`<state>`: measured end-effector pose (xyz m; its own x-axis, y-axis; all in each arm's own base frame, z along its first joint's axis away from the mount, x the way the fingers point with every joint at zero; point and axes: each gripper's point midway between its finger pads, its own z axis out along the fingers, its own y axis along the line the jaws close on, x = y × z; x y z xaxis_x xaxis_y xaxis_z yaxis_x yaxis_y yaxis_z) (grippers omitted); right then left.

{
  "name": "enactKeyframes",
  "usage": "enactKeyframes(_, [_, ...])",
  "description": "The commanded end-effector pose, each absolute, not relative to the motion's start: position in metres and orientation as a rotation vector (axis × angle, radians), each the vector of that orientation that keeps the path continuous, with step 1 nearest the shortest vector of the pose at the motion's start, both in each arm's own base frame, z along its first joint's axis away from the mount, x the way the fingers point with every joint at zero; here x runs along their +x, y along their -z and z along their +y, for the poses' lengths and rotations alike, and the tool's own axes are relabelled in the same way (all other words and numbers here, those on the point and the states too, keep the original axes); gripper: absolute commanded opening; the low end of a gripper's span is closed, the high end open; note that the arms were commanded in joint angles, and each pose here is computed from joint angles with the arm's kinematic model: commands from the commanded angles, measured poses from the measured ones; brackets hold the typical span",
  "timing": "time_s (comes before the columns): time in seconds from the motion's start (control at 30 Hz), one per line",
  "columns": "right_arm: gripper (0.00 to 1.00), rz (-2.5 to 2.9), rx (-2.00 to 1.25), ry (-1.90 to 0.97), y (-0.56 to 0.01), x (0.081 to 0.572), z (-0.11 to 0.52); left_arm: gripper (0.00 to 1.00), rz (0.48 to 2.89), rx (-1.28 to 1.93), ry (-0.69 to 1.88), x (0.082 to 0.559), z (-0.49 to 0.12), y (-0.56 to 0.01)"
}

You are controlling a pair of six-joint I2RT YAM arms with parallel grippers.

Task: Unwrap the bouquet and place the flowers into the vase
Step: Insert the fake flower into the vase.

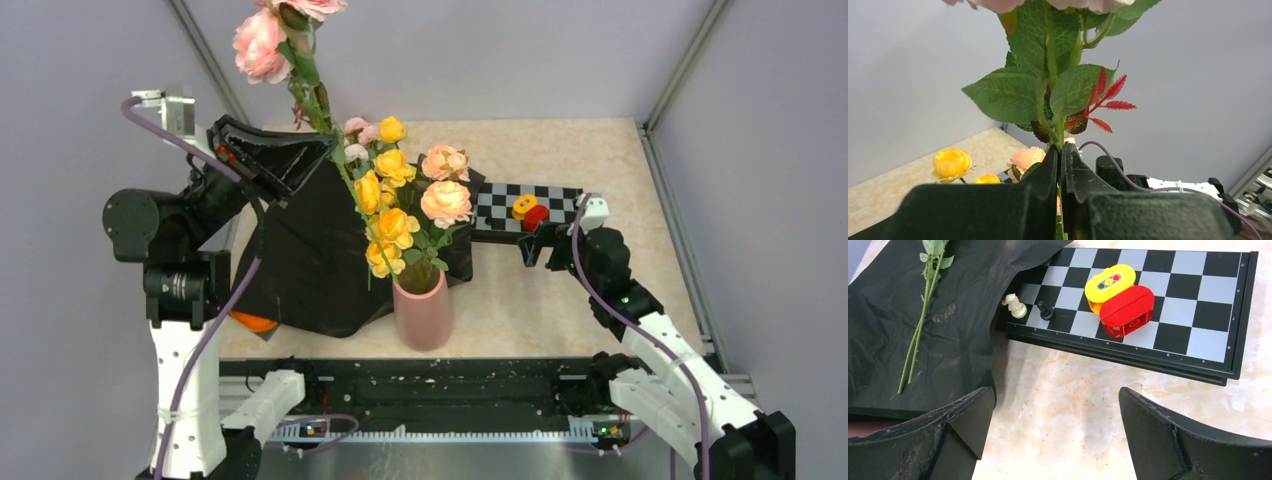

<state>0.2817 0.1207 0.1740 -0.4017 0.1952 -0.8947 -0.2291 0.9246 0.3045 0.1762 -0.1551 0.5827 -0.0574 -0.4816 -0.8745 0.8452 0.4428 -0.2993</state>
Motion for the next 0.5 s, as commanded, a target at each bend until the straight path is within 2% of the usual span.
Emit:
enactKeyframes(0.0, [0.97,1.843,-0.013,-0.455,-0.204,0.29,0.117,0.0,1.134,0.442,1.108,0.185,-0.168,-0.595])
enactKeyframes(0.47, [0.97,1.836,-0.014,-0.441,-0.201,0.289,0.114,0.0,1.089,0.568,1.06,0.209,-0.208,-0.554])
